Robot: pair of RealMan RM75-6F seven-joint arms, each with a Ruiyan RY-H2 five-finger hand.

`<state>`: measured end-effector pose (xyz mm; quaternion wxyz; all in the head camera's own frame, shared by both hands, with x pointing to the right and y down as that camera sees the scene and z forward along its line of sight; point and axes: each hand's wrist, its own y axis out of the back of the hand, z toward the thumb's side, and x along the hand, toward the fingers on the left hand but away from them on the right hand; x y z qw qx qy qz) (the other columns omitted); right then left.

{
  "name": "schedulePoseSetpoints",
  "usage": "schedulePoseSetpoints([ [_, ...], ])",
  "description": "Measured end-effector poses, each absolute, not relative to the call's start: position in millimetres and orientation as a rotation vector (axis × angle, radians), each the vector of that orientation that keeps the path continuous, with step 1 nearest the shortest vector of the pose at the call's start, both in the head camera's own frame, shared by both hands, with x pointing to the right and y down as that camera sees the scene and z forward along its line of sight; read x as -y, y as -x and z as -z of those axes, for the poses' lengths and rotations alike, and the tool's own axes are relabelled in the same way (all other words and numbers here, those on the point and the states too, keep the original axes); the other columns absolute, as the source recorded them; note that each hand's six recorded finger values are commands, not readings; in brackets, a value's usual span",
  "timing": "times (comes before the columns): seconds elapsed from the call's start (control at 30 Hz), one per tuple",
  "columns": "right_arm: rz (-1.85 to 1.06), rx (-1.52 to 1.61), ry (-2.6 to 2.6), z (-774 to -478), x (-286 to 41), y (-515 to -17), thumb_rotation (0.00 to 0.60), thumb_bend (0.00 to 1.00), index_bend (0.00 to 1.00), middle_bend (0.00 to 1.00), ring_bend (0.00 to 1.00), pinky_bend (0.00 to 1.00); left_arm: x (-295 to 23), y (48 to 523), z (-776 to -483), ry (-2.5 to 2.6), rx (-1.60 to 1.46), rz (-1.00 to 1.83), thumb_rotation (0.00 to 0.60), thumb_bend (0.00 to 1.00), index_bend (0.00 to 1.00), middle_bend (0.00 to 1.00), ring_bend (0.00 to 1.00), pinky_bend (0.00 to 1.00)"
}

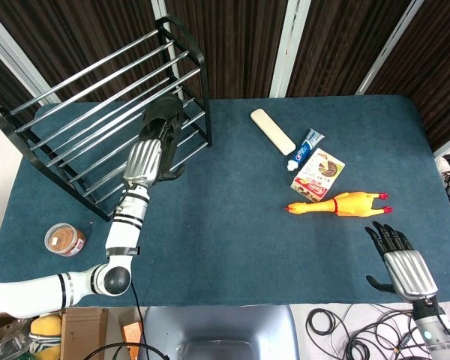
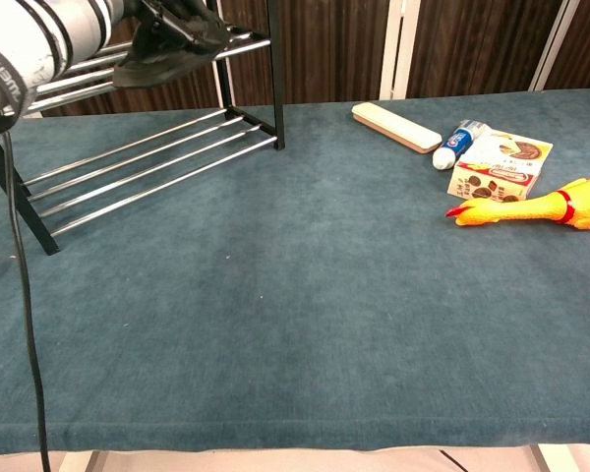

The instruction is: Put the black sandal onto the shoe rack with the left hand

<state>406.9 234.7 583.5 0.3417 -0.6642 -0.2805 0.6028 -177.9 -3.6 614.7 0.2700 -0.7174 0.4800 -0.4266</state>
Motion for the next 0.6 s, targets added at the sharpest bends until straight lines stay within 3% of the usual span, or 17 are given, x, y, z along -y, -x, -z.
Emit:
schedulePoseSetpoints([
  [0.23, -1.569, 0.735, 1.730, -583, -234, -409, 0.600, 0.13, 0.00, 0.00, 0.00, 0.13, 5, 170, -602, 1.938, -1.300, 1.034, 0.577, 0.28, 0.10, 0.25, 0.18, 0.30],
  [0.47, -1.569, 0.733, 1.729, -582, -235, -408, 0.600, 0.13, 0.00, 0.00, 0.00, 0.13, -27, 172, -577, 1.971, -1.149, 0.968, 0.575, 0.27, 0.11, 0.26, 0.20, 0.30],
  [0.6, -1.567, 0.721, 1.732, -583, -238, -406, 0.600, 0.13, 0.00, 0.00, 0.00, 0.13, -48, 186, -581, 1.881, -1.000, 1.006, 0.583, 0.26, 0.11, 0.26, 0.21, 0.30],
])
